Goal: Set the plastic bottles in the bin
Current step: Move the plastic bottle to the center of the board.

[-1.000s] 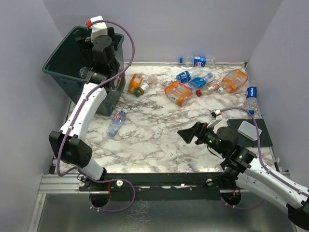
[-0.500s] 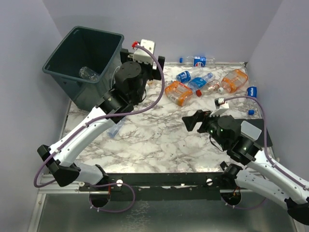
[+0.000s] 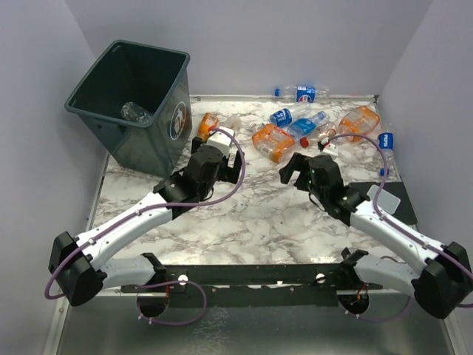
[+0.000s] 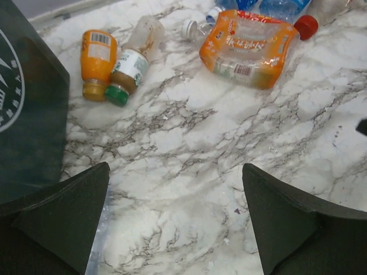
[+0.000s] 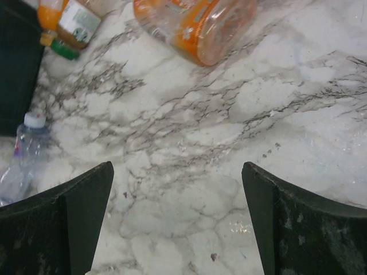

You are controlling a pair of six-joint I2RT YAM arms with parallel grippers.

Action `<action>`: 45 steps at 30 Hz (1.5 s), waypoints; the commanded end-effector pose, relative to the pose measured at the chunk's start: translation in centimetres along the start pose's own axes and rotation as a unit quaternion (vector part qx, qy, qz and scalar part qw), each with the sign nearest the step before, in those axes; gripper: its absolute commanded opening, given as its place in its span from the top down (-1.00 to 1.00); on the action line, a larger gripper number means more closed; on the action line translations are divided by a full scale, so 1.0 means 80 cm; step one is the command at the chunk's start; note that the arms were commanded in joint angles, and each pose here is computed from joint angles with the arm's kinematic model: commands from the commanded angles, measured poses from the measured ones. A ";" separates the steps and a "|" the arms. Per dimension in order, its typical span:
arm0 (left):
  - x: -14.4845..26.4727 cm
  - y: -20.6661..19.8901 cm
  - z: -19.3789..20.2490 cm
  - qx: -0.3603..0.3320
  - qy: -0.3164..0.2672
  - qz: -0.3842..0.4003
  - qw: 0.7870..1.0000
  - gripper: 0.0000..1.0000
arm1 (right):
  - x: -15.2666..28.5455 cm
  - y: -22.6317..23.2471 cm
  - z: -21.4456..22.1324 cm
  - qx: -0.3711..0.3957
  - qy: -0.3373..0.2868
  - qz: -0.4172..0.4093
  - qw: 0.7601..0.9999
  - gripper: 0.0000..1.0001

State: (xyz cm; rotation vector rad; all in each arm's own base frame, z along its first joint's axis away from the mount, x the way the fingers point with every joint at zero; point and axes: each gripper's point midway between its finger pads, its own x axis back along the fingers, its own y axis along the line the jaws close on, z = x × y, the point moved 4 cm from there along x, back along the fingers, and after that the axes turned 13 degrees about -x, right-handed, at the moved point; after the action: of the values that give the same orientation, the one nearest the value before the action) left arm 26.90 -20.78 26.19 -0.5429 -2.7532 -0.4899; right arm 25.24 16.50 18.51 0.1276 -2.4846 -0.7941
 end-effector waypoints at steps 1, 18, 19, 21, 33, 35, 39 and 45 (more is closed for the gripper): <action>0.002 -0.016 0.009 0.059 -0.016 0.028 0.998 -0.98 | -0.052 -0.008 -0.022 -0.095 0.002 -0.001 0.995 -0.90; 0.026 -0.020 0.028 0.130 -0.067 0.043 0.988 -0.98 | -0.230 -0.034 -0.063 -0.223 0.022 0.136 0.965 -0.70; 0.026 -0.021 0.028 0.131 -0.066 0.044 0.988 -0.98 | -0.233 -0.036 -0.060 -0.225 0.024 0.141 0.964 -0.67; 0.024 -0.024 0.029 0.131 -0.063 0.051 0.988 -0.98 | -0.238 -0.041 -0.055 -0.226 0.031 0.153 0.961 -0.63; 0.021 -0.028 0.030 0.130 -0.056 0.056 0.988 -0.98 | -0.250 -0.061 -0.033 -0.220 0.055 0.195 0.954 -0.15; 0.021 -0.027 0.031 0.129 -0.055 0.054 0.989 -0.98 | -0.248 -0.062 -0.032 -0.221 0.055 0.196 0.954 -0.08; 0.020 -0.027 0.032 0.127 -0.052 0.052 0.989 -0.98 | -0.238 -0.063 -0.034 -0.223 0.047 0.194 0.954 0.07; 0.020 -0.028 0.032 0.129 -0.051 0.055 0.989 -0.98 | -0.209 -0.070 -0.027 -0.235 0.045 0.193 0.952 0.27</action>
State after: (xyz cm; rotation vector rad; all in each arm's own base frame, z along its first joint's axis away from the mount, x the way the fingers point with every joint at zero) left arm 24.06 -20.86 23.55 -0.6452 -2.8060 -0.1049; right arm 42.41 16.18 9.69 -0.3969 -2.0842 -1.1567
